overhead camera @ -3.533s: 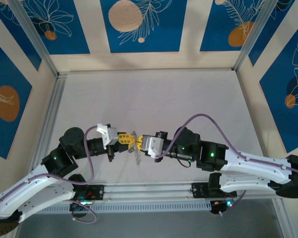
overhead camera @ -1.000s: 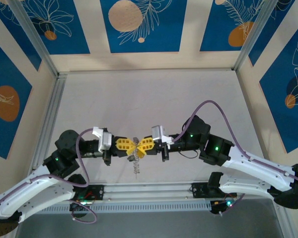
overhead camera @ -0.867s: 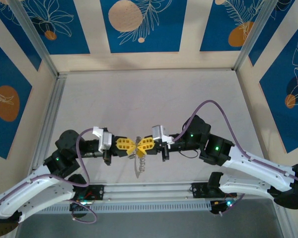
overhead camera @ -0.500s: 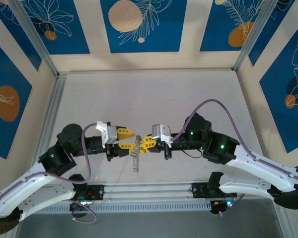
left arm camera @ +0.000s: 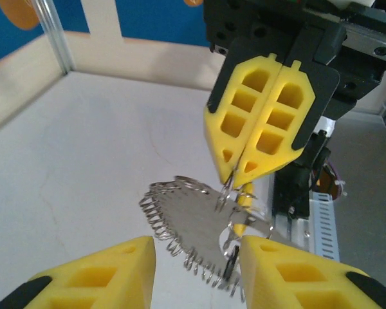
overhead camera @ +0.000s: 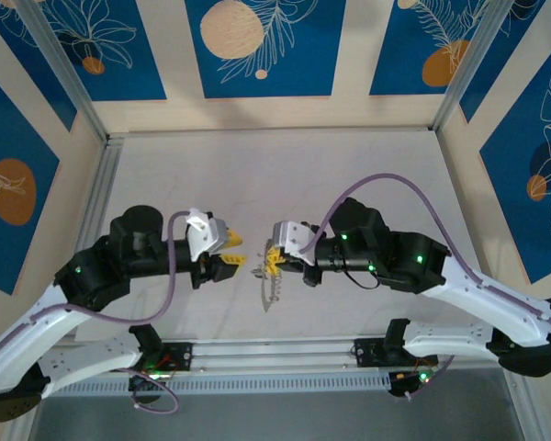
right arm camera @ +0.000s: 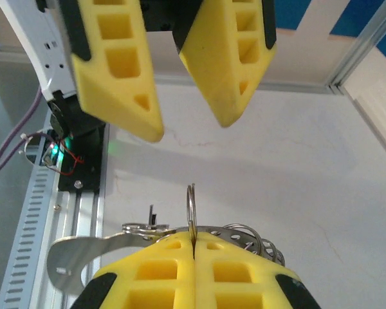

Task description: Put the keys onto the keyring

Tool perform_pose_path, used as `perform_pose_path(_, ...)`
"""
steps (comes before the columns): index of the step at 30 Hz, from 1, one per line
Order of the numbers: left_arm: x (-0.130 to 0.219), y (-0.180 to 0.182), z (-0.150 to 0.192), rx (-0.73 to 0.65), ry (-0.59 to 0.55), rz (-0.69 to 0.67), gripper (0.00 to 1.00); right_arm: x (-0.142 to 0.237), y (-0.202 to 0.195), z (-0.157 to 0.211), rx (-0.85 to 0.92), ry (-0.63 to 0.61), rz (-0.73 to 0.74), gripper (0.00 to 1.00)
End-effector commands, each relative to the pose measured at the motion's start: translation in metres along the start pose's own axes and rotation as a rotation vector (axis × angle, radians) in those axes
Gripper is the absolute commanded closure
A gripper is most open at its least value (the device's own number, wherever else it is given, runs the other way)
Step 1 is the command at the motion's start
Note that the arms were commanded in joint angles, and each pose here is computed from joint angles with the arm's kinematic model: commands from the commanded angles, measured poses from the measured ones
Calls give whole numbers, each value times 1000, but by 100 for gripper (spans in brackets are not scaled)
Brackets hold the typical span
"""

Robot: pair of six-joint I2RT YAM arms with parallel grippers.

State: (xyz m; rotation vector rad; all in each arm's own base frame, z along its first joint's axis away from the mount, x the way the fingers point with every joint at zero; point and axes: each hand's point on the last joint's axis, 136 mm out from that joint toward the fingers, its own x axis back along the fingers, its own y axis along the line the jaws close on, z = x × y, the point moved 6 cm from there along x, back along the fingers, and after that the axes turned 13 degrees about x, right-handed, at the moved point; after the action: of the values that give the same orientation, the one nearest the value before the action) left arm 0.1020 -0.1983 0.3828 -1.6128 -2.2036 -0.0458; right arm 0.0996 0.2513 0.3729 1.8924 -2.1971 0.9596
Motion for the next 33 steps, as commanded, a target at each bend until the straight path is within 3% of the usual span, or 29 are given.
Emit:
perform_pose_path(1, -2, -7, 0, -19, 40, 54, 61, 4, -3, -5, 11, 27, 9, 100)
perform_pose_path(20, -29, -5, 3, -41, 64, 118, 68, -2, 0, -15, -8, 19, -105, 100)
perform_pose_path(23, -32, -4, 4, -41, 69, 122, 76, -3, 1, -14, -11, 25, -113, 100)
perform_pose_path(27, -35, -3, 9, -34, 80, 126, 100, -3, 1, -13, -11, 30, -109, 100)
perform_pose_path(32, -33, -1, 11, -36, 48, 103, 100, -3, -1, -15, -20, 14, -89, 99)
perform_pose_path(33, -31, -1, 10, -38, 28, 96, 100, -4, 0, -14, -28, 11, -93, 94)
